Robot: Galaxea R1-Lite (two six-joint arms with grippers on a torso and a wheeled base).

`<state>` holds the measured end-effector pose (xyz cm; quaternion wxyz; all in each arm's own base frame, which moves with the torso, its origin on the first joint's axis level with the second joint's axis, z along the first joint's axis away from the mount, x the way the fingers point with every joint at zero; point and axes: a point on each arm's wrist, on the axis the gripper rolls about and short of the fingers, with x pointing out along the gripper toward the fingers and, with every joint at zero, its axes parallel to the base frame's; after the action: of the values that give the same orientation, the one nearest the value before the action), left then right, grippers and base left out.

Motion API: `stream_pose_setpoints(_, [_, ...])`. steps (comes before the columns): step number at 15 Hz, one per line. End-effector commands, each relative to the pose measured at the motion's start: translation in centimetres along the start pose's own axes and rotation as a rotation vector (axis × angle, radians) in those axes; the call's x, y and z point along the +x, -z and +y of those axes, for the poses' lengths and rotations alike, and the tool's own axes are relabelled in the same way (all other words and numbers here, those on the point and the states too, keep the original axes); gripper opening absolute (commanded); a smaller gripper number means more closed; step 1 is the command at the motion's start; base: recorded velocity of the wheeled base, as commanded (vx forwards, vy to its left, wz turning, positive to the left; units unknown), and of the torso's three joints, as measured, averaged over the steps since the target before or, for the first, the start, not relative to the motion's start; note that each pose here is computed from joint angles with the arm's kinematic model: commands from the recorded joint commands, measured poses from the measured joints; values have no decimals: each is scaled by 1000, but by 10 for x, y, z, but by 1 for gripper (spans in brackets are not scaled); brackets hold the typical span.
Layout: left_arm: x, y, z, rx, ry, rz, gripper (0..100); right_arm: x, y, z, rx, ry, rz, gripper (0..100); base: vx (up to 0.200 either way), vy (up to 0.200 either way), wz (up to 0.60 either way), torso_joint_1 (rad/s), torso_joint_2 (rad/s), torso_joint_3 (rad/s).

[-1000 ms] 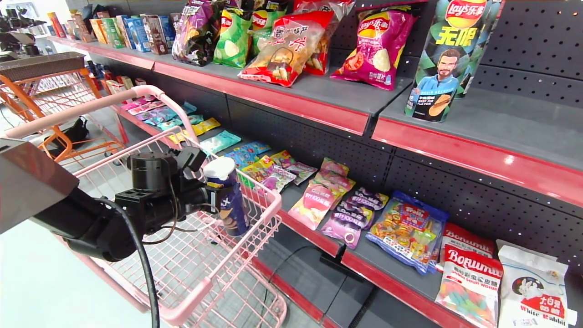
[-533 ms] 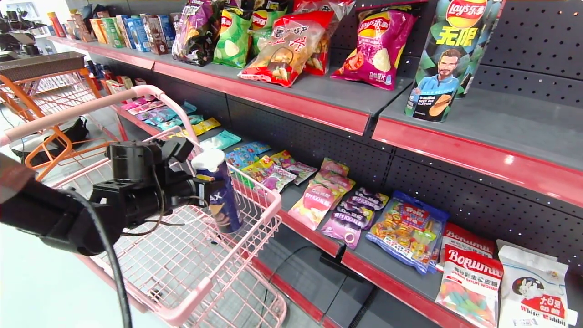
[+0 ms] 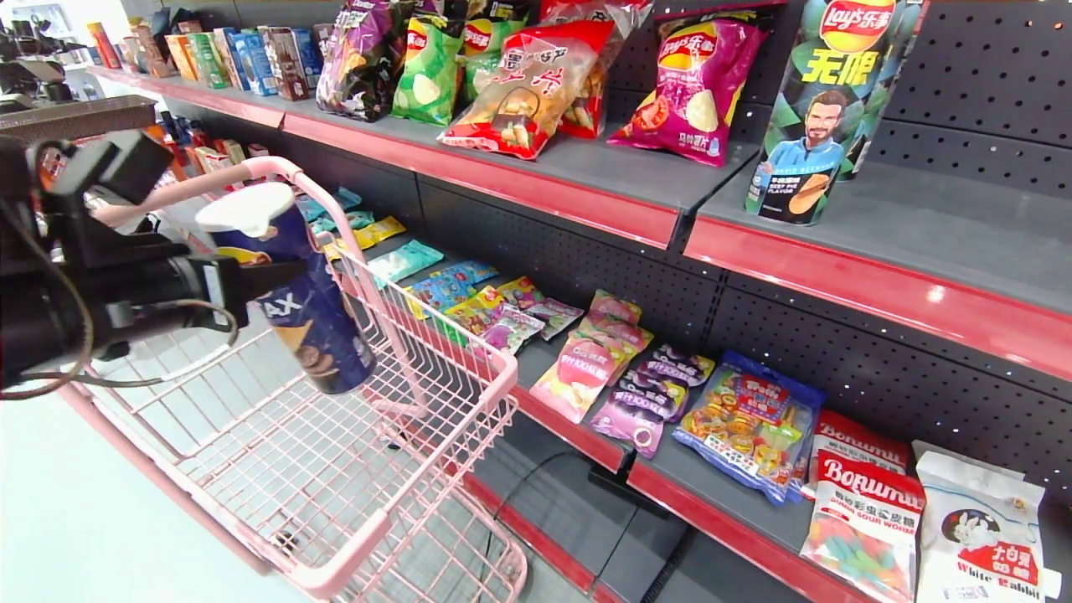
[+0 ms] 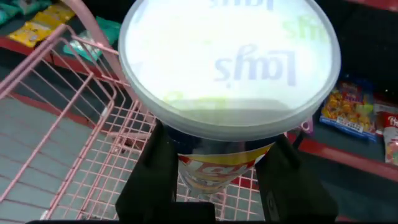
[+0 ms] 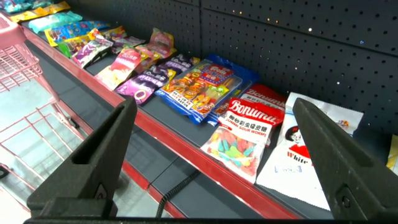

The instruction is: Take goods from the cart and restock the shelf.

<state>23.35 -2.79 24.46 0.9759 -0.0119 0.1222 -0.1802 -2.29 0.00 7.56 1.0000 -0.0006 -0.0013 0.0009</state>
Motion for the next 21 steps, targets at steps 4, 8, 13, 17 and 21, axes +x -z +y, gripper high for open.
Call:
stream_pose_setpoints(4, [-132, -1, -34, 57, -56, -240, 0, 0, 0, 0, 0, 0, 1, 100, 0, 0, 0, 0, 0, 0])
stream_pose_setpoints(8, [-156, 29, -40, 70, -82, -258, 0, 0, 0, 0, -3, 3, 1, 100, 0, 0, 0, 0, 0, 0])
stream_pose_setpoints(13, [-158, 33, -40, 74, -119, -260, 0, 0, 0, 0, -3, 5, 1, 100, 0, 0, 0, 0, 0, 0])
stream_pose_setpoints(17, [-160, 37, -40, 80, -120, -259, 0, 0, 0, 0, -3, 5, 1, 100, 0, 0, 0, 53, -207, -154])
stream_pose_setpoints(21, [-160, 39, -40, 79, -120, -254, 0, 0, 0, 0, -3, 5, 1, 100, 0, 0, 0, 143, -464, -333])
